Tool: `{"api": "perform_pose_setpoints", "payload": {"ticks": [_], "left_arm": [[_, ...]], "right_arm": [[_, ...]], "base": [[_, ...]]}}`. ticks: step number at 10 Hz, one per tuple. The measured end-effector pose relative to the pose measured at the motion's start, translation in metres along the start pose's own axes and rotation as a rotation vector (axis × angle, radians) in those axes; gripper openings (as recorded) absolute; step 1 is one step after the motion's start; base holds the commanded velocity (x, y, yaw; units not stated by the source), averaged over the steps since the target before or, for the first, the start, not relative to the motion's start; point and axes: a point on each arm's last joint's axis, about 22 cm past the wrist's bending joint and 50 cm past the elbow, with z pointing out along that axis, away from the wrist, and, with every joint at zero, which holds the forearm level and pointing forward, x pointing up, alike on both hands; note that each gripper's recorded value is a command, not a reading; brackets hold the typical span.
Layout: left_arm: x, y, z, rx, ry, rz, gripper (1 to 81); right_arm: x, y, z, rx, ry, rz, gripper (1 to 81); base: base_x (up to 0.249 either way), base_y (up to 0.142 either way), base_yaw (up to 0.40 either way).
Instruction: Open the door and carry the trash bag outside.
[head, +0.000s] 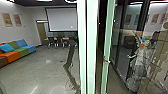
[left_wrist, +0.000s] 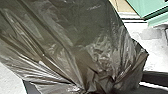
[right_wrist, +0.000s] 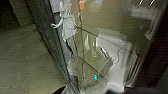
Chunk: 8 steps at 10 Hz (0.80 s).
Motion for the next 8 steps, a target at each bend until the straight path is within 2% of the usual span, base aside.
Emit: {"api": "perform_pose_setpoints", "payload": {"ticks": [2,4,8], "left_arm": [[0.0,0.0,0.0,0.001,0.0,0.0,1.0],[0.0,0.0,0.0,0.0,0.001,0.0,1.0],[0.0,0.0,0.0,0.0,0.001,0.001,1.0]], "right_arm": [[-0.018,-0.021,-0.001,0.047,-0.055,0.003,81.1],[-0.054,-0.058,0.002,0.124,-0.125,0.016,81.1],[-0.11,-0.082,-0.008,0.195,-0.238,0.076,81.1]], "base": [[0.0,0.0,0.0],[0.0,0.0,0.0],[0.0,0.0,0.0]]}}
